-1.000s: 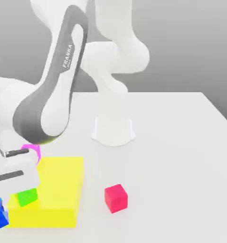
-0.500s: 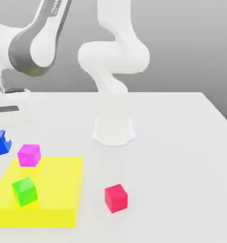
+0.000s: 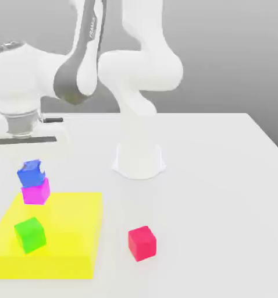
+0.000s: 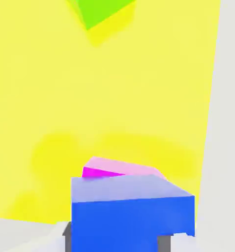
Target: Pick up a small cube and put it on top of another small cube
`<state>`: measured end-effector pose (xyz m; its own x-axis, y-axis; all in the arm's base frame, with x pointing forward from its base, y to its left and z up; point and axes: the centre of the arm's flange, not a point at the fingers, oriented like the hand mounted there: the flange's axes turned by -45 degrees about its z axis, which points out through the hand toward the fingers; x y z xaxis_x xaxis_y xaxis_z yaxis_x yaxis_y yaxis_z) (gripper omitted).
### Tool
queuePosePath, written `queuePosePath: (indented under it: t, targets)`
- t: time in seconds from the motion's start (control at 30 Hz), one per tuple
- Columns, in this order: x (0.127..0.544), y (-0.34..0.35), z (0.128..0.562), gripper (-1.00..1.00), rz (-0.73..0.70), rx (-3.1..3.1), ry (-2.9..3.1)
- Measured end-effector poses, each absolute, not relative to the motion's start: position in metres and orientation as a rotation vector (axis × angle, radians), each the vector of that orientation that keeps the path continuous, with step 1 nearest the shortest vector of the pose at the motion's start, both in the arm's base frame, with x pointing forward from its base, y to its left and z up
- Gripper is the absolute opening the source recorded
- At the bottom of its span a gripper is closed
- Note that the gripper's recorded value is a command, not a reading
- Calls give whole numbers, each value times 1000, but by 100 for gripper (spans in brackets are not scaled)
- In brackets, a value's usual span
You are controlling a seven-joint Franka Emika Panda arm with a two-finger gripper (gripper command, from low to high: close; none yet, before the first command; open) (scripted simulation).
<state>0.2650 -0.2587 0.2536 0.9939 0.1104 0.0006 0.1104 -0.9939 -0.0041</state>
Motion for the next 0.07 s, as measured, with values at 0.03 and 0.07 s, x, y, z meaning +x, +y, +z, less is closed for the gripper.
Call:
queuePosePath:
  t: [0.03, 0.07]
  targets:
    - [265, -259, 254, 100, -1, -3133, -173]
    - [265, -259, 254, 100, -1, -3133, -173]
